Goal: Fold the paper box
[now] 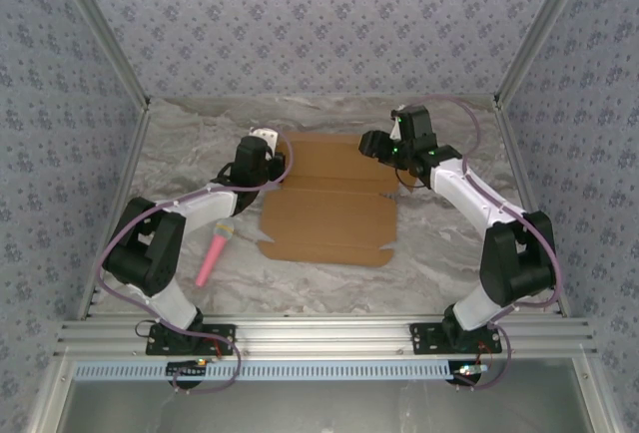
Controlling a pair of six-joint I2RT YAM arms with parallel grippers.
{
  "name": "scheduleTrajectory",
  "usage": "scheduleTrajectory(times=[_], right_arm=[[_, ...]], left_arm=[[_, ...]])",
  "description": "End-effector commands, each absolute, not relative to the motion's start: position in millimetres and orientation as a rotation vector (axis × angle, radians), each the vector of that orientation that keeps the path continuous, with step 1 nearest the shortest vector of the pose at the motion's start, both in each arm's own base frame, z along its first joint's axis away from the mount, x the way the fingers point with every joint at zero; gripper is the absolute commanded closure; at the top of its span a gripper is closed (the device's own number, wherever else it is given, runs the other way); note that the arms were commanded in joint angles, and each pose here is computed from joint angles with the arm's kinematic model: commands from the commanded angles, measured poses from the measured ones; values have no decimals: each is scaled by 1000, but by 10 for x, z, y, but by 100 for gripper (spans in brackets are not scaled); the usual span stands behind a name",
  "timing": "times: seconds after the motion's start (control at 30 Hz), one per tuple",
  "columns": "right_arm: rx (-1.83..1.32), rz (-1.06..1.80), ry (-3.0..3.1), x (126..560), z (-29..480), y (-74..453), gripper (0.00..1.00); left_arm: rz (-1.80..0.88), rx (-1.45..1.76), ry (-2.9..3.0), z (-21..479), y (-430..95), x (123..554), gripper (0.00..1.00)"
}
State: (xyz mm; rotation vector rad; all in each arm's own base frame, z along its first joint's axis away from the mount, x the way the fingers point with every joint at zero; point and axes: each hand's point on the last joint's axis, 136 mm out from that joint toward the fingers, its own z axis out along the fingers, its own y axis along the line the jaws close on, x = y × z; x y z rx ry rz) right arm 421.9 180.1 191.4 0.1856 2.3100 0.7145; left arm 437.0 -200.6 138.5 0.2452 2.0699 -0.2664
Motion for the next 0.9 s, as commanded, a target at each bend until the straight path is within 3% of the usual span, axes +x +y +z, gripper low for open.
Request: scheduleTrajectory(times=[0.0, 0.17, 0.47, 0.87], right_arm=[[166, 798, 2212, 4226, 2144, 1849, 41], [125, 762, 2226, 4156, 2119, 1774, 40], [53, 532, 2324, 3793, 1901, 1465, 26], [35, 346, 2416, 3391, 1225, 1342, 26]], left_arm=[[-326, 245, 2028, 1575, -2078, 4328, 100], [-327, 245, 2029, 1578, -2077, 4323, 100], [-325, 240, 2022, 1622, -2066, 4324, 100], [-331, 237, 2020, 1638, -2071, 4319, 100]])
